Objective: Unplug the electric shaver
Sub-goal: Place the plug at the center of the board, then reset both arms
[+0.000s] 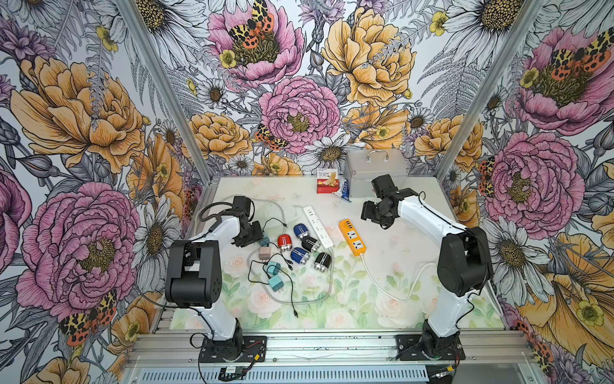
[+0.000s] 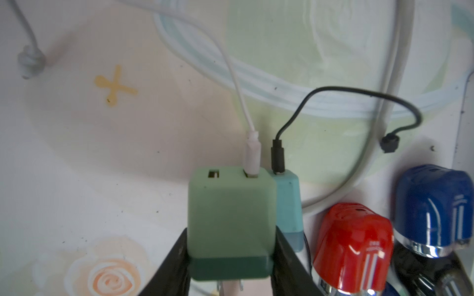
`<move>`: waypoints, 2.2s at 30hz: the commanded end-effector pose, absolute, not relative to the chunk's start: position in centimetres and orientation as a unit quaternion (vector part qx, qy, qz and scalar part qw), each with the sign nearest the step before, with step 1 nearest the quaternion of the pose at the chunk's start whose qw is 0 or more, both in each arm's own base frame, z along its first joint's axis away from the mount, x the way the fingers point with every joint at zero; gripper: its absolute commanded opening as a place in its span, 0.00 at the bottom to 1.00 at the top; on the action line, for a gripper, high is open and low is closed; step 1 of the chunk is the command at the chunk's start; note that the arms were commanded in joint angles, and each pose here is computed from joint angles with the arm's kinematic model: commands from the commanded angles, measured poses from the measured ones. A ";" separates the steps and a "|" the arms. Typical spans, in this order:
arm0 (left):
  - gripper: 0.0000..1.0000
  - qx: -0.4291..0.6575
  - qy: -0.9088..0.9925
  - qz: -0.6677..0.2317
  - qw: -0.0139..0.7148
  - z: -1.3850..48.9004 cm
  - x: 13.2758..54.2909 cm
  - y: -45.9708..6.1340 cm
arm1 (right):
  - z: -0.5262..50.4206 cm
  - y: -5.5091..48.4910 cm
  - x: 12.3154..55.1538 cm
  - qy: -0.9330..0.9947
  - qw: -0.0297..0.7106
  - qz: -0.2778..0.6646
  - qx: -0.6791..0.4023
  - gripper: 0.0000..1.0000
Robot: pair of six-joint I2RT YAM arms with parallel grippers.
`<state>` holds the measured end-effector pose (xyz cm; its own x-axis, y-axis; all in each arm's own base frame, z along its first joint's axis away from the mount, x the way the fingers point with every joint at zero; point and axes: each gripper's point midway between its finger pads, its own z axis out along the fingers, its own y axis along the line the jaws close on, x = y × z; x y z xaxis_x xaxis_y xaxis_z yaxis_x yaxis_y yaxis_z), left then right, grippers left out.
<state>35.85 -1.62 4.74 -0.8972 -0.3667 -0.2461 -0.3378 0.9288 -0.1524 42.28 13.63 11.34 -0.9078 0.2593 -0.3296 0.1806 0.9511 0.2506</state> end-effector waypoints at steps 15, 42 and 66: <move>0.39 -0.180 0.976 -0.039 0.119 2.6 34.9 -0.3 | 10.9 14.8 43.9 0.972 0.183 0.116 0.092 0.68; 0.99 -0.149 0.911 0.071 0.377 14.0 37.8 3.9 | 16.7 4.5 42.4 0.899 0.422 -0.115 0.025 1.00; 0.99 -0.071 0.784 0.038 0.616 11.8 40.1 2.5 | 13.1 0.2 39.9 0.794 0.598 -0.111 -0.004 1.00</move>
<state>39.13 2.26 9.08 -0.3291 -0.0636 -0.9422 -0.1501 0.9886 -0.0142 39.34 0.47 12.18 -0.3688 -0.1268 -0.9208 0.1115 0.9775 -0.1792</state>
